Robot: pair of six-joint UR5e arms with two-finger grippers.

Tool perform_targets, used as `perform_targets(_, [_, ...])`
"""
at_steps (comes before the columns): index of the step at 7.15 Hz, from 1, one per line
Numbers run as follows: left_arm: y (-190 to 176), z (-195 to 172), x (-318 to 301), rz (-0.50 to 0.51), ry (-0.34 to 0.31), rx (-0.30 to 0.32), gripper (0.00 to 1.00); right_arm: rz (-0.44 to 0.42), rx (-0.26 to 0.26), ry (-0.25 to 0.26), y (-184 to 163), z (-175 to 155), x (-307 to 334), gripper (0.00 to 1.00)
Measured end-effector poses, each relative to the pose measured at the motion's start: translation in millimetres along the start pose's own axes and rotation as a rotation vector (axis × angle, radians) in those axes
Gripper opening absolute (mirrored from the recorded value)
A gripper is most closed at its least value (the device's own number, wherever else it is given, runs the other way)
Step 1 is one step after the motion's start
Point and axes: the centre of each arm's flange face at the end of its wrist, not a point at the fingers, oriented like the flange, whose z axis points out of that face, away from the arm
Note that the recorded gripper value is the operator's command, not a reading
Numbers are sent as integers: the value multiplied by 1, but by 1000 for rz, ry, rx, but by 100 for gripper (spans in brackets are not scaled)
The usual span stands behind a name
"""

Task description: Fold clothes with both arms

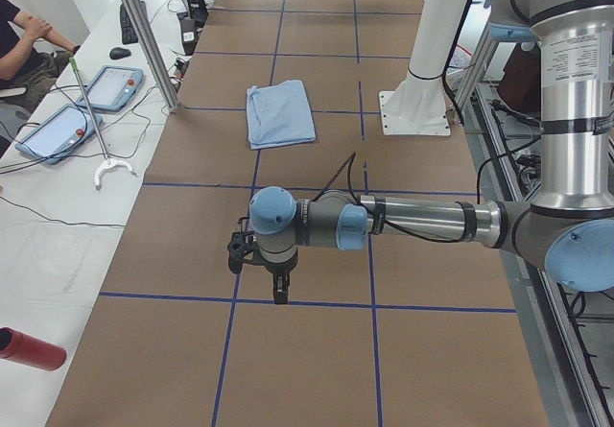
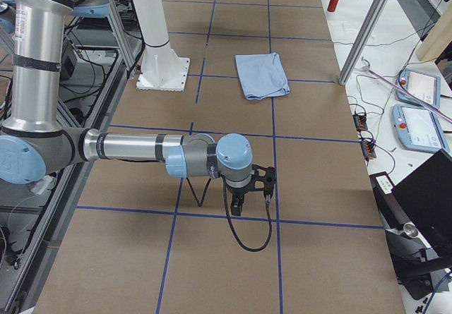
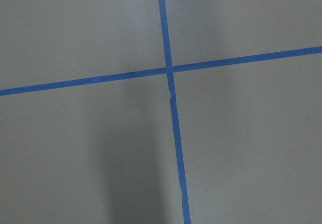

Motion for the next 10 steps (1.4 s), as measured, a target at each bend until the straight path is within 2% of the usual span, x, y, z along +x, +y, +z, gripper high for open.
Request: perform_targets(10, [-3,-3,4,11,3,8,100,-5,-1,9,1,0,1,100])
